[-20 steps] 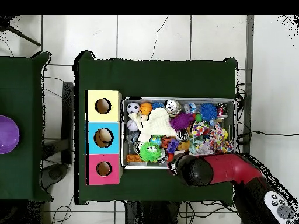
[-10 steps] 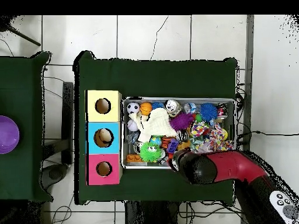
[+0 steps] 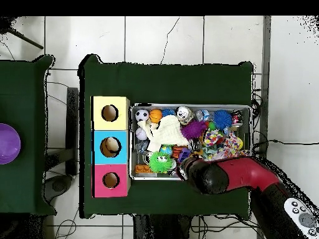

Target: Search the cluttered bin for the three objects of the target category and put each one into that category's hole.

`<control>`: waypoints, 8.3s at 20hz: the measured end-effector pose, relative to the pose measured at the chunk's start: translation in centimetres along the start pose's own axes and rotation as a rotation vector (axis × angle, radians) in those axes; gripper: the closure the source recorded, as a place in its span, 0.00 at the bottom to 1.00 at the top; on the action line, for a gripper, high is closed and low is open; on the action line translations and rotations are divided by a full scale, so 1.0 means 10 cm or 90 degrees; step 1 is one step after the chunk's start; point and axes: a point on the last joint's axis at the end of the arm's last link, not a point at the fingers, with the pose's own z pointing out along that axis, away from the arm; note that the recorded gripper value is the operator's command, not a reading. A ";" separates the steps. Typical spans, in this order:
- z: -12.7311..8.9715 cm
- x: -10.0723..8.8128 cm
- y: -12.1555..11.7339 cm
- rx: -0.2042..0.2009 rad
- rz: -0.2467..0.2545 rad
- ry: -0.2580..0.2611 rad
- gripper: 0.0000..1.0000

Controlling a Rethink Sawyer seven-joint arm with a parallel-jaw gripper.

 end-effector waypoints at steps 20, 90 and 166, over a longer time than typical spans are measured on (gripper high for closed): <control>0.48 -0.14 0.28 -0.014 -0.078 -0.022 0.00; 0.32 -0.29 -0.59 0.103 0.079 0.002 0.00; 0.51 -0.76 -0.77 0.096 0.133 0.075 0.00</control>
